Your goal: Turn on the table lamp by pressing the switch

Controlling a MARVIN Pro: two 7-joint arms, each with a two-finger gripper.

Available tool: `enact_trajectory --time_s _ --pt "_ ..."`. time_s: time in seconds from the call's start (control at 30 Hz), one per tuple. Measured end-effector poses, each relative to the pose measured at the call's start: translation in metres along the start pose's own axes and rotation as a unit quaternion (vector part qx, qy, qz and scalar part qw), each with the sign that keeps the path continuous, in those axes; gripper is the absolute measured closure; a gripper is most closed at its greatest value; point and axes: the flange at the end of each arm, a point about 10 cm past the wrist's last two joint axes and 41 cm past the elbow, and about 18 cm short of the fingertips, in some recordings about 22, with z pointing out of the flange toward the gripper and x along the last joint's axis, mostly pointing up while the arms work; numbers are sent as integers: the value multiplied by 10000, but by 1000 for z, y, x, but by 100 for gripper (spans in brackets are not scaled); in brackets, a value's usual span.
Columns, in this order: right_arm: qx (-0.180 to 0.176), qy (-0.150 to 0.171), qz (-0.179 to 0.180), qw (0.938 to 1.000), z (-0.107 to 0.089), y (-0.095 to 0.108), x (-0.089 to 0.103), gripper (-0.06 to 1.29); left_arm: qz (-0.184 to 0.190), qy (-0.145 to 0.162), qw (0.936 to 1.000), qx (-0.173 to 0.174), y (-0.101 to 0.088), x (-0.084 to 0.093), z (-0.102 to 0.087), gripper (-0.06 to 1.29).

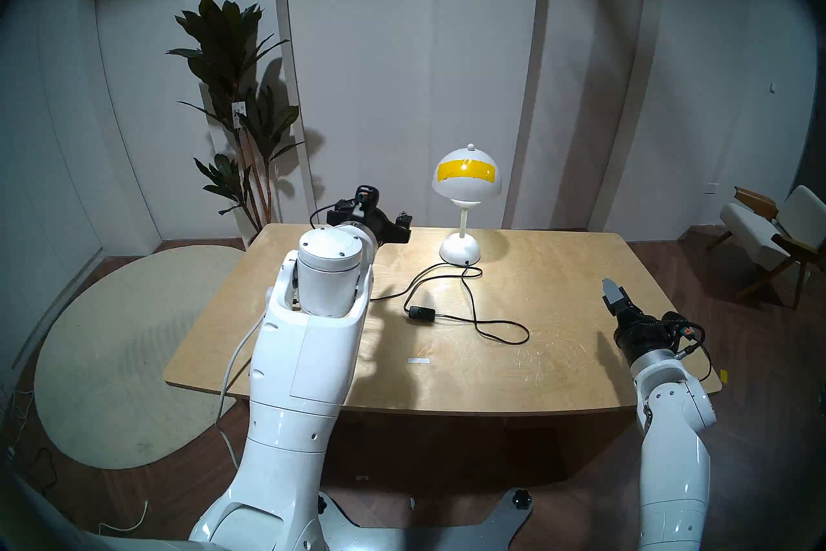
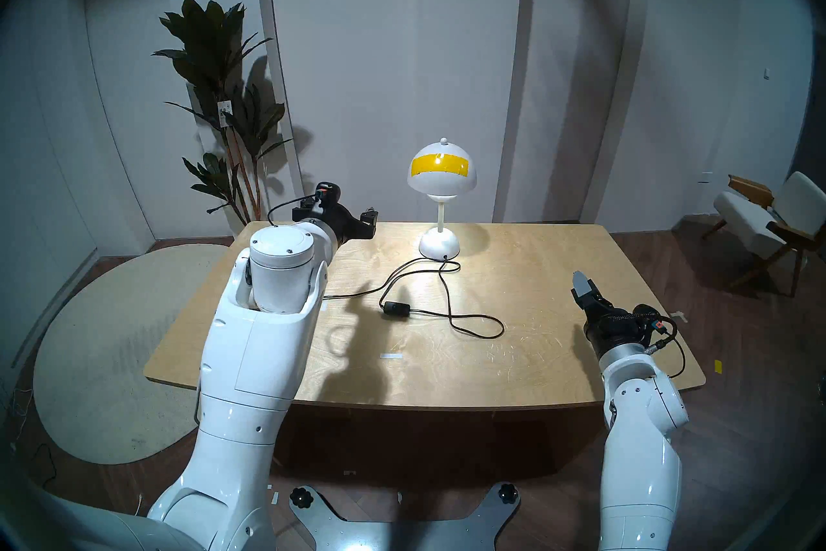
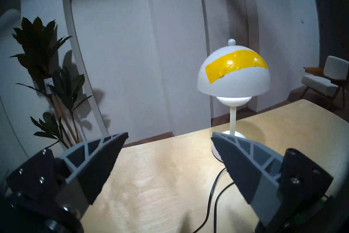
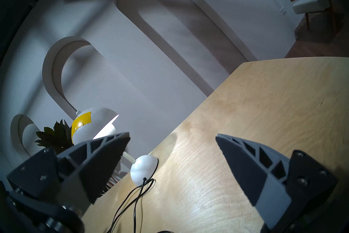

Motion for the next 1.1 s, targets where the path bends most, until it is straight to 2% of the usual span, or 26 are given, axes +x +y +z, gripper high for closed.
enact_trajectory --time_s 0.37,0.63,1.0,1.1 --pt "7 7 -5 10000 0 -1 1 0 120 238 9992 307 13 2 -1 3" --pt "12 14 -12 10000 0 -1 1 0 338 245 9984 386 18 -7 -5 3" --pt "231 232 -614 9976 -3 -14 14 0 421 199 9981 412 16 -17 -8 3" --pt "285 300 -640 9971 -5 -21 19 0 449 197 9980 406 16 -18 -9 3"
